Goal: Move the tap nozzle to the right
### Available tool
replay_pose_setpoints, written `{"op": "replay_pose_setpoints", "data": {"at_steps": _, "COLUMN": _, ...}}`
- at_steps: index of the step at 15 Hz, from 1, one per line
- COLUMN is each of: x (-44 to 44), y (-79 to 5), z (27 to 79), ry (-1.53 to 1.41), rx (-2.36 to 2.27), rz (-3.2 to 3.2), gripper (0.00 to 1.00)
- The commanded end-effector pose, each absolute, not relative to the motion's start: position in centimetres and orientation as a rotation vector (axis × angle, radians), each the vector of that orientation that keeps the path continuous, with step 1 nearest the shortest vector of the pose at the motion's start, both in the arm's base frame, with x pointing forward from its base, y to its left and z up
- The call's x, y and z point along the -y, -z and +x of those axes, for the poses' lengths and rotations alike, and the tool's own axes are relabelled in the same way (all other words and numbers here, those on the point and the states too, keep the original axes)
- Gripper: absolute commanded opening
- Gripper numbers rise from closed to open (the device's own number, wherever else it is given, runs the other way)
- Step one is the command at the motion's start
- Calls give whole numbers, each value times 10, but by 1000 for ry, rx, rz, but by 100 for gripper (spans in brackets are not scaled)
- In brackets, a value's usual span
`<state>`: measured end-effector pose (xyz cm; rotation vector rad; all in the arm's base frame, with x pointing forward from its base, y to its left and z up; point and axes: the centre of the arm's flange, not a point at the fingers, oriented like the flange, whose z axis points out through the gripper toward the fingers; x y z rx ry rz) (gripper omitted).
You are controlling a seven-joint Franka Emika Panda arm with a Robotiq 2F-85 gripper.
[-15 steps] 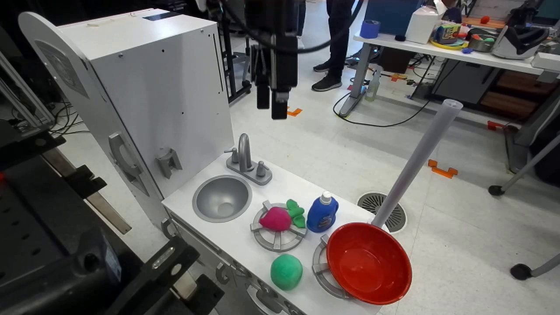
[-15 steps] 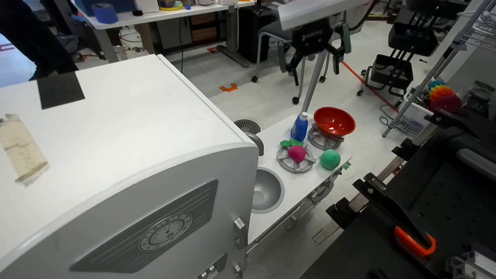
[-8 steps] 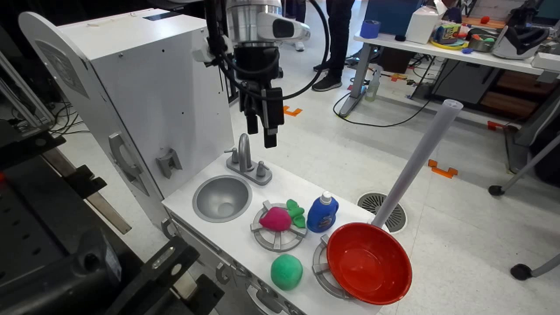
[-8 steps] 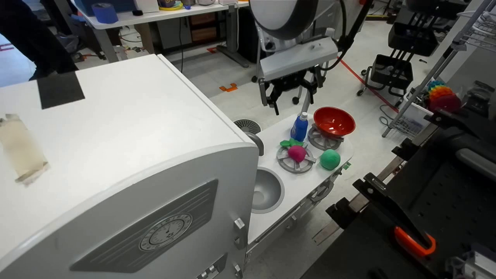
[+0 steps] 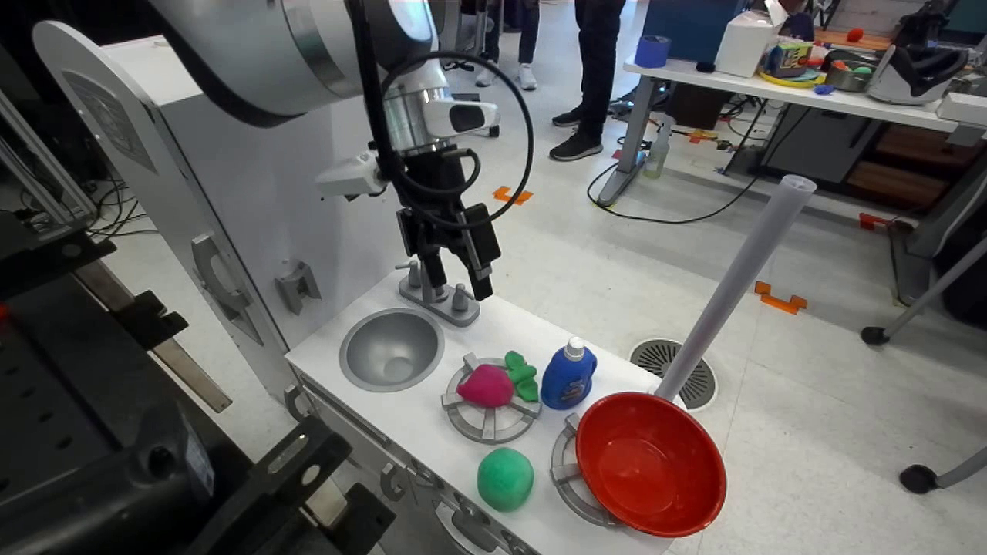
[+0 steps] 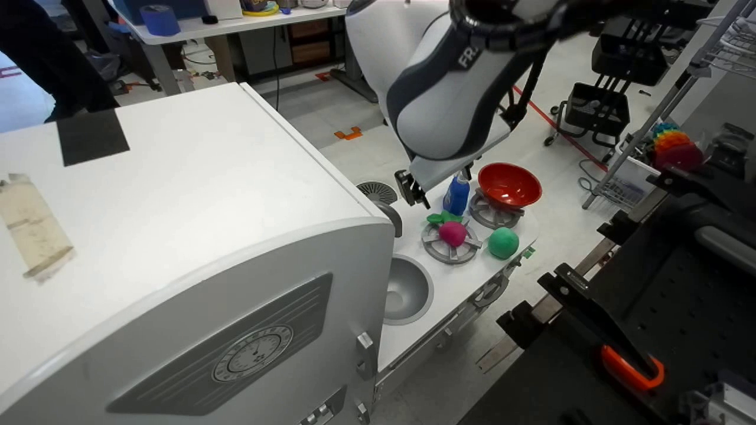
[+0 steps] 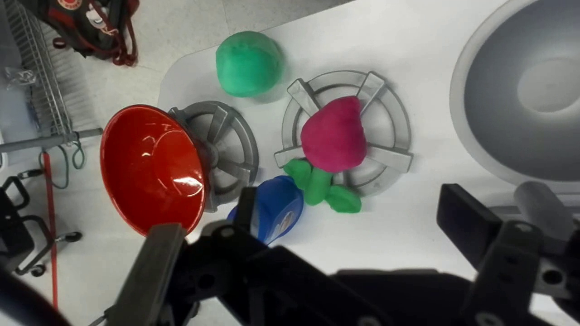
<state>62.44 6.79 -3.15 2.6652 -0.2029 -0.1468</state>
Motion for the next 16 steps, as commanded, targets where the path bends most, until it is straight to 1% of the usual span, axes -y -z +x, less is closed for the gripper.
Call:
{"op": "replay_pose_setpoints", "data": {"at_steps": 1, "x": -84, "y": 49, "z": 619, "ry": 115, "rx": 49, "rz": 2688, "gripper": 100}}
{"op": "replay_pose_setpoints", "data": {"at_steps": 8, "x": -112, "y": 27, "z": 631, "ry": -86, "rx": -163, "rz": 2824, "gripper": 100}}
{"op": "replay_pose_setpoints", "data": {"at_steps": 16, "x": -132, "y": 51, "z": 639, "ry": -34, "rx": -267, "rz": 2839, "gripper": 100}}
